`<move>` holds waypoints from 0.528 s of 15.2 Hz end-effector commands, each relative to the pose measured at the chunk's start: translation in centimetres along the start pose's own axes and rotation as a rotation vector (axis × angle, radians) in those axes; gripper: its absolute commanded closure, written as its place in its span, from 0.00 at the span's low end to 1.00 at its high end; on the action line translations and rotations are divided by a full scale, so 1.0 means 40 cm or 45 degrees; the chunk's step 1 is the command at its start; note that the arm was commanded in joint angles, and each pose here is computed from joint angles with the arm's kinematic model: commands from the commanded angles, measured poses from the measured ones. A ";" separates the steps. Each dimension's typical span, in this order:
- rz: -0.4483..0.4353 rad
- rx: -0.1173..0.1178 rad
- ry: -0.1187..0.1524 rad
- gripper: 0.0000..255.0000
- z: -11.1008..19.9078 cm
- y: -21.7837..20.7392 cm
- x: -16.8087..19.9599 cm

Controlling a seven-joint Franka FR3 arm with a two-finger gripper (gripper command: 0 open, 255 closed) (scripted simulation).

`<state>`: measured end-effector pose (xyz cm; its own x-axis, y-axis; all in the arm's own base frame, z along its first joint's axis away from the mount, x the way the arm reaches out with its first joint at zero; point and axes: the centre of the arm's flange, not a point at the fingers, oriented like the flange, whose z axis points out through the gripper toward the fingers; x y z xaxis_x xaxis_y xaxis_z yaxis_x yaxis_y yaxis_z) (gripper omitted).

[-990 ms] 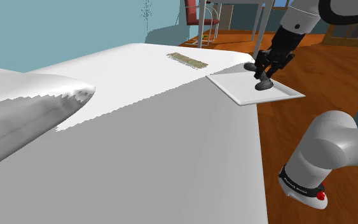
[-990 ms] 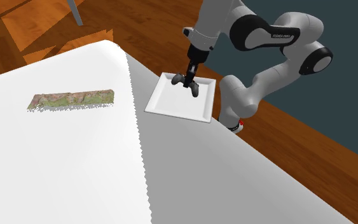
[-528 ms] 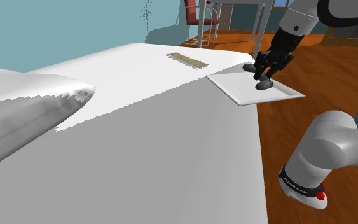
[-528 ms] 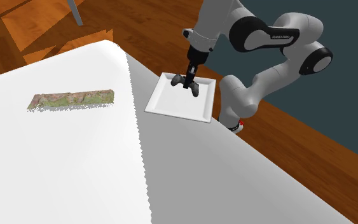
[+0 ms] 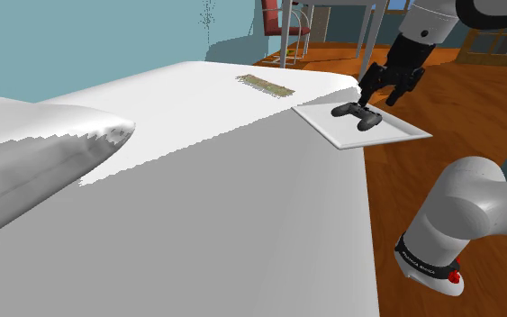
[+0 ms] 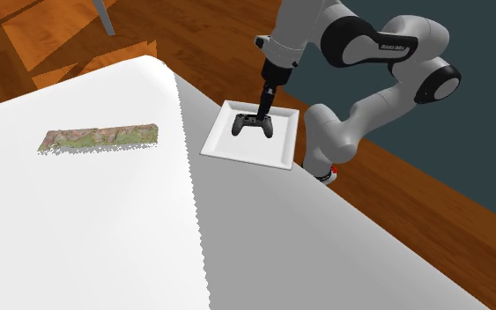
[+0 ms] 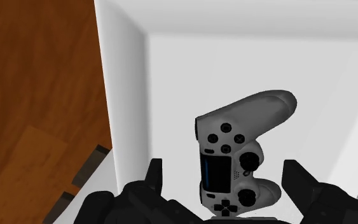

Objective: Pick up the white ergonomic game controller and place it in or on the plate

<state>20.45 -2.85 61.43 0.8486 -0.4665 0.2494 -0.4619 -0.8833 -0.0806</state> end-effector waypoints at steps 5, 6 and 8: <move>0.000 0.000 -0.001 0.00 -0.087 0.001 0.003; 0.000 0.000 -0.001 0.00 -0.087 0.001 0.003; 0.000 0.000 -0.001 0.00 -0.087 0.001 0.003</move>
<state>19.64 -2.80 64.82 0.8488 -0.4665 0.2489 -0.4619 -0.8833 -0.0803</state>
